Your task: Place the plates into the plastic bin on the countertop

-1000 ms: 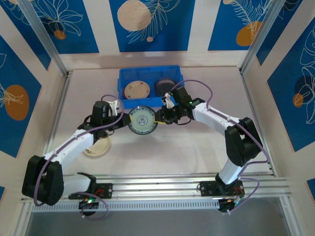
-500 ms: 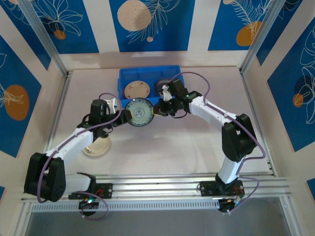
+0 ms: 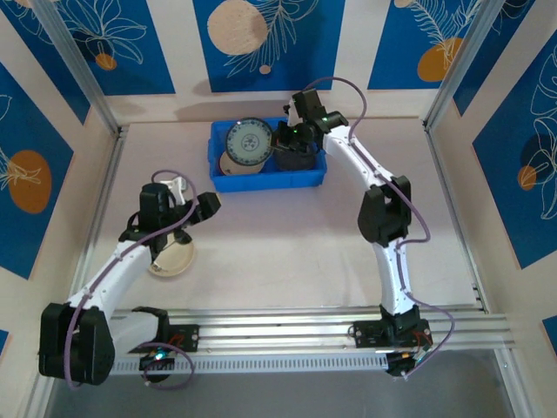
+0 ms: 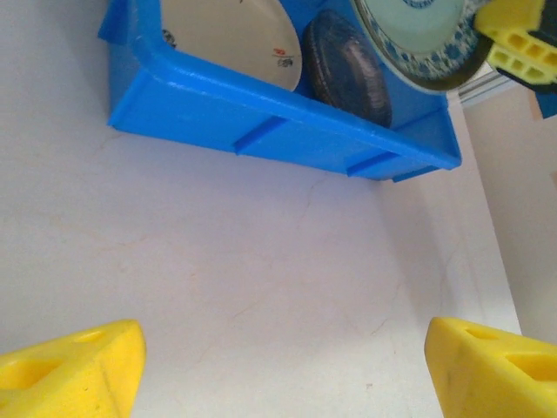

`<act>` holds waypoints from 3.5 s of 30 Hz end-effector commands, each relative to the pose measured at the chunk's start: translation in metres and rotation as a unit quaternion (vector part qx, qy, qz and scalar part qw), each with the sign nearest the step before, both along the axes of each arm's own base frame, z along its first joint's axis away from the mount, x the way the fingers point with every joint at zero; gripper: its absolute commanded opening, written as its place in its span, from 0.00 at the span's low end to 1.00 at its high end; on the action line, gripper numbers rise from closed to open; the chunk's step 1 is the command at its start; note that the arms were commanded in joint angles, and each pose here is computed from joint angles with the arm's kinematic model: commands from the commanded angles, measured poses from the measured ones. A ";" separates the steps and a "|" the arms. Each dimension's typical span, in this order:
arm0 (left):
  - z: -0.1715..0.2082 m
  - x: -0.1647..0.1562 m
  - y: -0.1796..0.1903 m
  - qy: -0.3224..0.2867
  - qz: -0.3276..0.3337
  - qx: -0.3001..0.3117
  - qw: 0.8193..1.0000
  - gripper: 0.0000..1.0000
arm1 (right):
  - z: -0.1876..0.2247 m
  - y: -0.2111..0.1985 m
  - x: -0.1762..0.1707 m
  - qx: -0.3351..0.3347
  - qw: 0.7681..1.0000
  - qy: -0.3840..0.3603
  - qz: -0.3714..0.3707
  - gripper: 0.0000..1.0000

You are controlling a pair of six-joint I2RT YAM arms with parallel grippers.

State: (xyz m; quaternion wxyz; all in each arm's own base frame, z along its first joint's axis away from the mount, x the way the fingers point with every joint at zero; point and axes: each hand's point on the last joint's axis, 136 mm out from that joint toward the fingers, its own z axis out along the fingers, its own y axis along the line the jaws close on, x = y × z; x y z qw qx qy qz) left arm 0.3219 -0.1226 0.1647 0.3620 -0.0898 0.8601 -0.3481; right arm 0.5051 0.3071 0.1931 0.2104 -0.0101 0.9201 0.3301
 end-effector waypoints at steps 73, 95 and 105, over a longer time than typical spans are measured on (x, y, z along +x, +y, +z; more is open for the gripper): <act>0.001 0.012 0.007 0.005 0.015 -0.044 0.999 0.90 | 0.061 0.057 -0.061 0.011 0.990 -0.113 0.084 0.39; 0.083 0.018 0.038 -0.004 0.073 -0.045 0.996 0.95 | -0.007 0.140 -0.207 0.046 0.969 -0.002 0.241 0.51; 0.066 -0.010 0.045 -0.019 0.093 -0.083 0.992 0.96 | -0.077 0.194 -0.236 0.066 0.946 0.101 0.299 0.45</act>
